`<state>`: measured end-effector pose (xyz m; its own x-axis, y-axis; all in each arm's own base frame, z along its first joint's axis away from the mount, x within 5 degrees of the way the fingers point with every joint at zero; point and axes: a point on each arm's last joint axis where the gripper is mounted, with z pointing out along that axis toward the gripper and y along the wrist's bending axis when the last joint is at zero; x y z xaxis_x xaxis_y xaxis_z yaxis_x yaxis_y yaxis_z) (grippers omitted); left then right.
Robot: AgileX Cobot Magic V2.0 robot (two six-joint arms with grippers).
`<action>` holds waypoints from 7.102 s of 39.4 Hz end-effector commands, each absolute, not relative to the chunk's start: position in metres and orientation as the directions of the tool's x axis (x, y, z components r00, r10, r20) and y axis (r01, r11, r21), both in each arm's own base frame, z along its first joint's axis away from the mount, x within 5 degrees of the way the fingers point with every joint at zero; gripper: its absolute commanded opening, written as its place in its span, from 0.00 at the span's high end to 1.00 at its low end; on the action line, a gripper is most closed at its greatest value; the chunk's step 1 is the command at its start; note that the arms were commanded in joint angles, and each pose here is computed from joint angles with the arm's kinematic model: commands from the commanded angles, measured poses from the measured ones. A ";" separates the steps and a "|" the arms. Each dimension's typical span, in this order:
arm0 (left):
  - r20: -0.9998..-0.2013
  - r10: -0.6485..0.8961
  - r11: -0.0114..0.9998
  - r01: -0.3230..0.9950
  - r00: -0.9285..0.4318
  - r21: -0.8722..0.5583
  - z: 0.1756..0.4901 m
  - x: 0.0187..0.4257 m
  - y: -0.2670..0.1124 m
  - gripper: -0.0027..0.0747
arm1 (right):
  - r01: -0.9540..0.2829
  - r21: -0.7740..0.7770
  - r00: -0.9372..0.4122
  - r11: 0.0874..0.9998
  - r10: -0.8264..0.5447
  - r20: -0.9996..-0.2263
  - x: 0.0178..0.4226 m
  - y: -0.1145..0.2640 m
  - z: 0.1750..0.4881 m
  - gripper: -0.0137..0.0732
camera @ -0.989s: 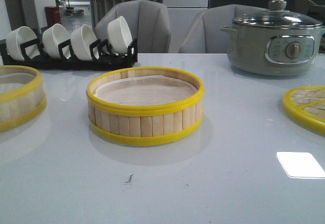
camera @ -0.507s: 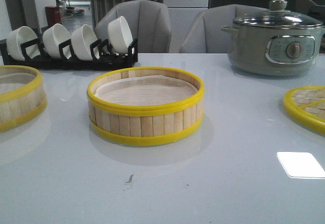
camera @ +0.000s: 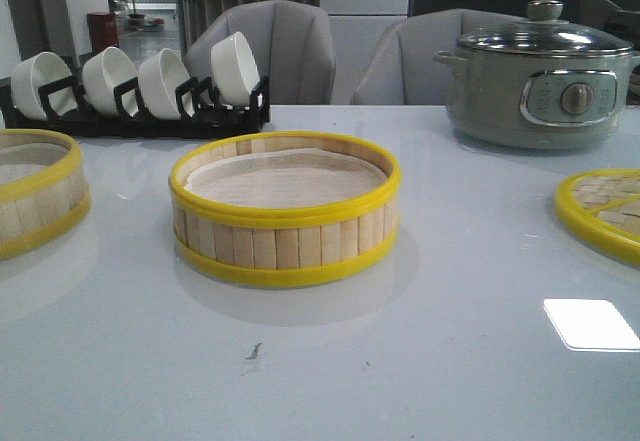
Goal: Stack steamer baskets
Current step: 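Move the left gripper down to the rim of the basket nearest it and grasp, then lift the basket with the left gripper and carry it over the middle basket, then lower the held basket onto the middle basket and align the rims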
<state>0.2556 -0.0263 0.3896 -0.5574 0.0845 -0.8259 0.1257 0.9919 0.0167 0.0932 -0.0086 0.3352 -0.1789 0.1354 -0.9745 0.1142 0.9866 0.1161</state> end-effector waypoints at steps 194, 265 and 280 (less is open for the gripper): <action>-0.618 0.516 0.727 0.685 -0.594 -0.050 0.291 0.344 -0.330 0.86 | 0.133 0.082 -0.347 0.988 0.124 -0.929 0.200 -0.018 0.365 0.36; -0.617 0.446 0.757 0.641 -0.649 -0.126 0.304 0.347 -0.316 0.86 | 0.134 0.082 -0.351 0.988 0.124 -0.928 0.201 -0.018 0.364 0.36; -0.610 0.437 0.755 0.638 -0.661 -0.150 0.304 0.345 -0.317 0.86 | 0.134 0.081 -0.361 0.988 0.125 -0.924 0.203 -0.018 0.362 0.36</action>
